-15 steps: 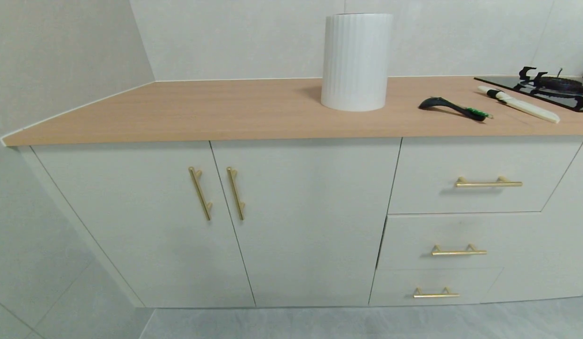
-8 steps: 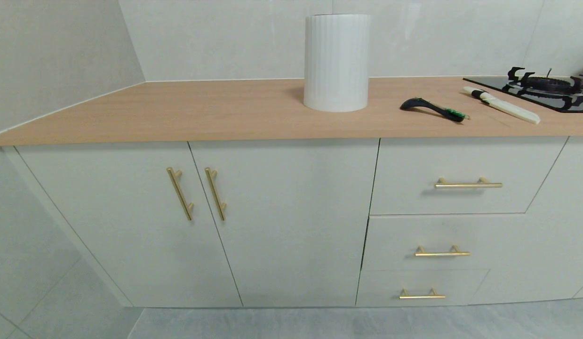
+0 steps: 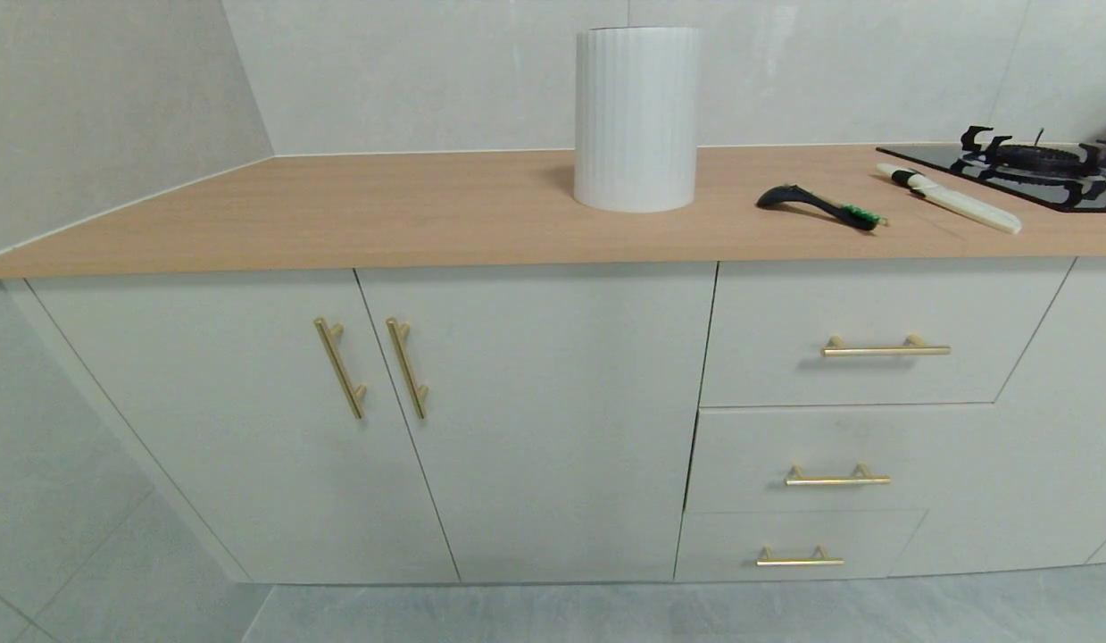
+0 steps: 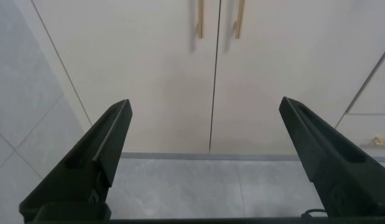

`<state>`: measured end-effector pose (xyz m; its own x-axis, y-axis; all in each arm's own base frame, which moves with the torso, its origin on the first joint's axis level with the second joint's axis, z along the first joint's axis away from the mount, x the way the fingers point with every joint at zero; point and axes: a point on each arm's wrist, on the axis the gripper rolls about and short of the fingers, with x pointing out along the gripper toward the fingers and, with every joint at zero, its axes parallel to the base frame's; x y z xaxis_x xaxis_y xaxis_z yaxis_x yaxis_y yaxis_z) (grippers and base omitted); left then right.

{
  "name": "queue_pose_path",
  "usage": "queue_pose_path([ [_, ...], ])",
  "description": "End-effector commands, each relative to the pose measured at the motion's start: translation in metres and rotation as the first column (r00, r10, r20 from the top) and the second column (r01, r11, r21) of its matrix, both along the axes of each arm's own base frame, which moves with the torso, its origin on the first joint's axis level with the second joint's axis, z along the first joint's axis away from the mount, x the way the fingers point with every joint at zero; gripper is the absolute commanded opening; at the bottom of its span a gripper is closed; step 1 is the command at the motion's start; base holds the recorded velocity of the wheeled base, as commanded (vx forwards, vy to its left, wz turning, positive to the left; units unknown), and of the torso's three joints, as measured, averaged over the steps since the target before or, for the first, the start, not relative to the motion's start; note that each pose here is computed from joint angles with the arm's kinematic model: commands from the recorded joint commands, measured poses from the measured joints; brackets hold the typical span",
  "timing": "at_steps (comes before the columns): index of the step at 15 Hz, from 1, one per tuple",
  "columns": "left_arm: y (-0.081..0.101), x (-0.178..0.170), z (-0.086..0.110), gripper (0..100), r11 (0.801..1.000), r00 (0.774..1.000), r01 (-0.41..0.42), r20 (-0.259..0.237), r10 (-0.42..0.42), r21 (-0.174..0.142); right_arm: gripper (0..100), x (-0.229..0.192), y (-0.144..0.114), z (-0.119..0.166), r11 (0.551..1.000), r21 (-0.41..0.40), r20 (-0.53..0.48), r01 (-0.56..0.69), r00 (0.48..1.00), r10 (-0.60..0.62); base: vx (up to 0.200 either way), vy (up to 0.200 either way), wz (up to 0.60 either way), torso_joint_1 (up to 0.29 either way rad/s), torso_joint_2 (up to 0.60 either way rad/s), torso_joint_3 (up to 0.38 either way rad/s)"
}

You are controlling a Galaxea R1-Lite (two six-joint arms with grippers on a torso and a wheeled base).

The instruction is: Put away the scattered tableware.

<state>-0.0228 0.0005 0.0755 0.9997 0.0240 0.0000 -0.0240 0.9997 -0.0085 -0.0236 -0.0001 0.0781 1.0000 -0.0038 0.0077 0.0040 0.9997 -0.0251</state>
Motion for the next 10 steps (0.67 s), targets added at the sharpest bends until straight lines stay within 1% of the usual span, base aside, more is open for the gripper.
queue_pose_path([
  [1, 0.000, 0.000, 0.000, 100, 1.000, 1.000, -0.002, 0.000, 0.002, -0.001, 100, -0.011, 0.000, 0.062, 0.998, 0.051, 0.141, -0.041, 0.989, 0.033, 0.000, 0.000, 0.00, 0.000, 0.00, 0.000],
  [2, 0.000, 0.000, 0.000, 100, 1.000, 1.000, -0.001, 0.000, 0.001, -0.001, 100, -0.007, -0.001, 0.088, 0.994, 0.084, 0.129, -0.072, 0.990, 0.061, 0.000, 0.000, 0.00, 0.000, 0.00, 0.000],
  [3, 0.000, 0.000, 0.000, 100, 1.000, 1.000, -0.001, 0.002, 0.001, -0.001, 100, 0.010, 0.000, 0.101, 0.993, 0.076, 0.043, -0.087, 0.996, 0.084, 0.000, 0.000, 0.00, 0.000, 0.00, 0.000],
  [4, 0.000, 0.000, 0.000, 100, 1.000, 1.000, -0.002, 0.000, 0.002, -0.001, 100, 0.037, 0.002, 0.106, 0.994, 0.070, -0.092, -0.087, 0.991, 0.093, 0.000, 0.000, 0.00, 0.000, 0.00, 0.000],
  [5, 0.000, 0.000, 0.000, 100, 1.000, 1.000, -0.002, 0.000, 0.002, -0.001, 100, 0.060, 0.004, 0.103, 0.993, 0.071, -0.222, -0.093, 0.969, 0.107, 0.000, 0.000, 0.00, 0.000, 0.00, 0.000],
  [6, 0.000, 0.000, 0.000, 100, 1.000, 1.000, -0.002, 0.000, 0.002, -0.001, 100, 0.084, 0.005, 0.098, 0.993, 0.073, -0.339, -0.089, 0.934, 0.109, 0.000, 0.000, 0.00, 0.000, 0.00, 0.000],
  [7, 0.000, 0.000, 0.000, 100, 1.000, 1.000, -0.001, 0.002, 0.001, -0.001, 100, 0.114, 0.008, 0.094, 0.991, 0.084, -0.449, -0.101, 0.885, 0.128, 0.000, 0.000, 0.00, 0.000, 0.00, 0.000],
  [9, 0.000, 0.000, 0.000, 100, 1.000, 1.000, -0.002, 0.002, 0.002, -0.001, 100, 0.151, 0.012, 0.092, 0.987, 0.106, -0.515, -0.124, 0.842, 0.162, 0.000, 0.000, 0.00, 0.000, 0.00, 0.000],
  [10, 0.000, 0.000, 0.000, 100, 1.000, 1.000, -0.001, 0.000, 0.001, -0.001, 100, 0.177, 0.015, 0.087, 0.981, 0.117, -0.567, -0.156, 0.801, 0.195, 0.000, 0.000, 0.00, 0.000, 0.00, 0.000],
])
